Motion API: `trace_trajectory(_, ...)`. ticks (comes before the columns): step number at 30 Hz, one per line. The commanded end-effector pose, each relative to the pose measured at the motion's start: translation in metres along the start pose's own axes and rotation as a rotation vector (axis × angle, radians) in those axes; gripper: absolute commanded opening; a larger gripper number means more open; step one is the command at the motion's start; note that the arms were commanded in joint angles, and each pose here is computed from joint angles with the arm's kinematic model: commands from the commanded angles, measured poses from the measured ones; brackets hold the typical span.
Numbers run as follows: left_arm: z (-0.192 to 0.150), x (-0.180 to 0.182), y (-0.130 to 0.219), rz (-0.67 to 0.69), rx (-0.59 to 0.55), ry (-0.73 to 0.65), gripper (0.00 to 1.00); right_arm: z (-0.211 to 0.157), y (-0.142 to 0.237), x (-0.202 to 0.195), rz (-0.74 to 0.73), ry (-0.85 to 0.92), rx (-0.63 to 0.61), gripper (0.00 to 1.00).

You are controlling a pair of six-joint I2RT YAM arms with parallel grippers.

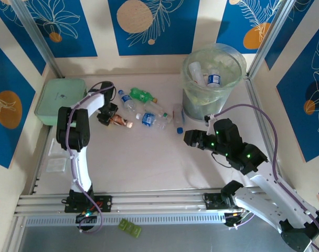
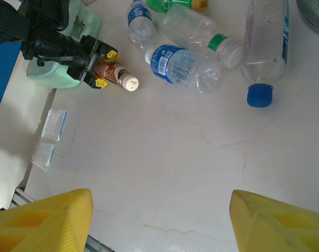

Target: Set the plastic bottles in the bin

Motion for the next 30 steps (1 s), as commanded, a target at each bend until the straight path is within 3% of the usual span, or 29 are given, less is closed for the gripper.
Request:
trace_trajectory(1,0.008,0.009,0.031,-0.025,-0.021,-0.002,0.50,-0.004,0.005,-0.002,-0.004,-0.007,-0.003,0.70)
trace_trajectory(8,-0.004,0.025,0.075,-0.147,0.001,-0.039,0.48,-0.006,0.007,-0.001,0.006,-0.001,0.000,0.70)
trace_trajectory(14,-0.042,0.028,0.124,-0.346,0.030,-0.249,0.46,-0.003,0.012,0.002,0.014,0.011,-0.009,0.70)
trace_trajectory(21,-0.105,0.020,0.213,-0.826,0.037,-0.647,0.44,0.003,0.016,0.005,0.029,0.041,-0.020,0.70)
trace_trajectory(25,-0.143,0.028,0.261,-1.186,0.101,-0.837,0.45,0.007,0.015,0.010,0.076,0.049,-0.013,0.70)
trace_trajectory(30,-0.182,0.032,0.280,-1.378,0.317,-0.977,0.41,0.011,0.011,0.015,0.147,0.040,0.012,0.70)
Point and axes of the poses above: each hand's point on the last joint's axis, 136 mm out from that joint toward the fingers, its own y axis back along the fingers, its own x axis along the line the jaws close on, z = x × y, the point moved 4 cm from there along y, back along the fingers, and after that the axes turned 7 degrees about y, right-handed, at the moved point
